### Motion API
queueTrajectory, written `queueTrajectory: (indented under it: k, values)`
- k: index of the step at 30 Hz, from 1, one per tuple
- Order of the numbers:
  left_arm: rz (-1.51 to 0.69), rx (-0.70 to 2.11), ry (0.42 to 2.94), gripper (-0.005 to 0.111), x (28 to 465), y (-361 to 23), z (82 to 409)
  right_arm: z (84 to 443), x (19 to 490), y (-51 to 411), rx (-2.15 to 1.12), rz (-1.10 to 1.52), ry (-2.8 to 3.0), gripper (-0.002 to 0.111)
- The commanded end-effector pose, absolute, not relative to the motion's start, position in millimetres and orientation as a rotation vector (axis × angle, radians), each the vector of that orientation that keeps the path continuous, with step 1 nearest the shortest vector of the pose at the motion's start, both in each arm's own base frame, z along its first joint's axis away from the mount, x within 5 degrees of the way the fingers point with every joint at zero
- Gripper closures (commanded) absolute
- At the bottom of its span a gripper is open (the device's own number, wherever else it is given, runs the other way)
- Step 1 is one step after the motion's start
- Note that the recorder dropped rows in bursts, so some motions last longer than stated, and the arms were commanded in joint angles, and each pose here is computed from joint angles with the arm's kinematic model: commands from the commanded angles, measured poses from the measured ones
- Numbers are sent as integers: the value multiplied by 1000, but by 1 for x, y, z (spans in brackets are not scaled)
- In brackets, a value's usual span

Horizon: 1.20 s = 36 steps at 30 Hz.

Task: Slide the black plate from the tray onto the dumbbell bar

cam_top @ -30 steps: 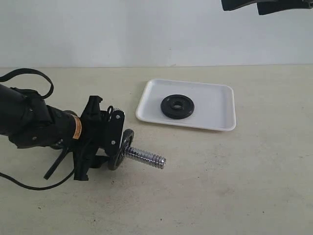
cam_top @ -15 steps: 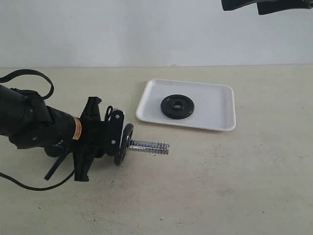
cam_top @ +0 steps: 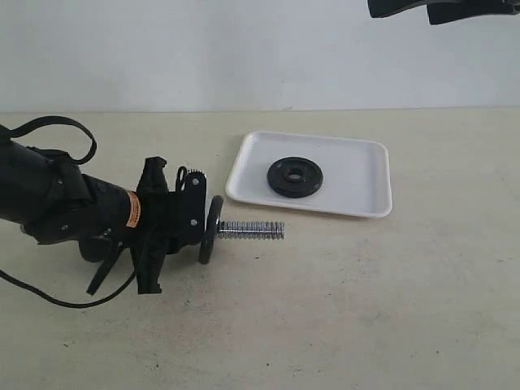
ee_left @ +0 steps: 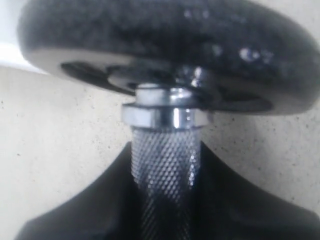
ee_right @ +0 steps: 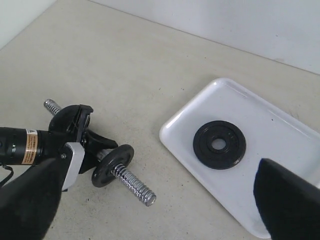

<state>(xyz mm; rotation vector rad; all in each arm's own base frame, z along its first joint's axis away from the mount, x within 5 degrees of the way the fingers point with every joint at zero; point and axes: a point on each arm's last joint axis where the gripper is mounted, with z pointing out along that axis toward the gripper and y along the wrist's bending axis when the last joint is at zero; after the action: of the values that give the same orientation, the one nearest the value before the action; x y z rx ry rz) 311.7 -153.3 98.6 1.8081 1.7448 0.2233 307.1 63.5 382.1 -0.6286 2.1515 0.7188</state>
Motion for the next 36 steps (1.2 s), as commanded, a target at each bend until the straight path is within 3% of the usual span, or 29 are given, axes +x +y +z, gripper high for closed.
queueTrajectory:
  k: [1, 10, 19, 36]
  values:
    - [164, 1690, 1937, 102, 306, -150, 89, 378, 312, 64, -626, 724, 2151, 15]
    - [122, 1519, 2008, 102, 307, -151, 105, 352, 324, 63, -604, 736, 2198, 15]
    - [140, 1440, 1927, 102, 307, -151, 144, 352, 325, 64, -607, 746, 2188, 15]
    - [134, 1349, 1894, 102, 305, -149, 171, 351, 321, 66, -669, 771, 2195, 15]
